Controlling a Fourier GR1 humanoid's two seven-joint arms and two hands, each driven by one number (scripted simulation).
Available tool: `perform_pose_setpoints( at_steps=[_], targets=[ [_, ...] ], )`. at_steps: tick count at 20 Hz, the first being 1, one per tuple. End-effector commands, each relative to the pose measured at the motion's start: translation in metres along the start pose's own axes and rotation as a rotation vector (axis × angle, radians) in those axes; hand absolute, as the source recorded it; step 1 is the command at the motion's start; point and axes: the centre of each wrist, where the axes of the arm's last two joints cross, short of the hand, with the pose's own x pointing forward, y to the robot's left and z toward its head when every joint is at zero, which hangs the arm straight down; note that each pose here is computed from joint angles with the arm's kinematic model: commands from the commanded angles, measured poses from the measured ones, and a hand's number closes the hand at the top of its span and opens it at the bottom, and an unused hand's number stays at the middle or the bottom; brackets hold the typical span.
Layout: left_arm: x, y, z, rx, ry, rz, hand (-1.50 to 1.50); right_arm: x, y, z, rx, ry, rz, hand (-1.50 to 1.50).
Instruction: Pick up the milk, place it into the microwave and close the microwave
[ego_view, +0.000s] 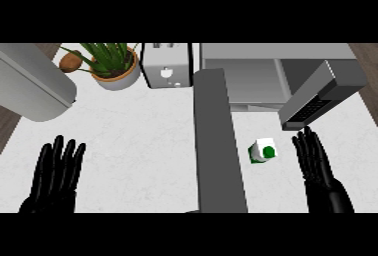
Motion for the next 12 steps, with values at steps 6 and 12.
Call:
perform_pose_setpoints(
  at_steps=[6, 12],
  targets=[
    [-0.007, -0.001, 0.034, -0.007, -0.003, 0.024, -1.50, -0.063, -0.015, 0.005, -0.064, 0.048, -0.022, -1.50],
    [-0.011, 0.007, 0.035, 0.004, -0.008, 0.008, -1.50, -0.089, -0.007, -0.007, -0.135, 0.066, 0.025, -1.50]
  ],
)
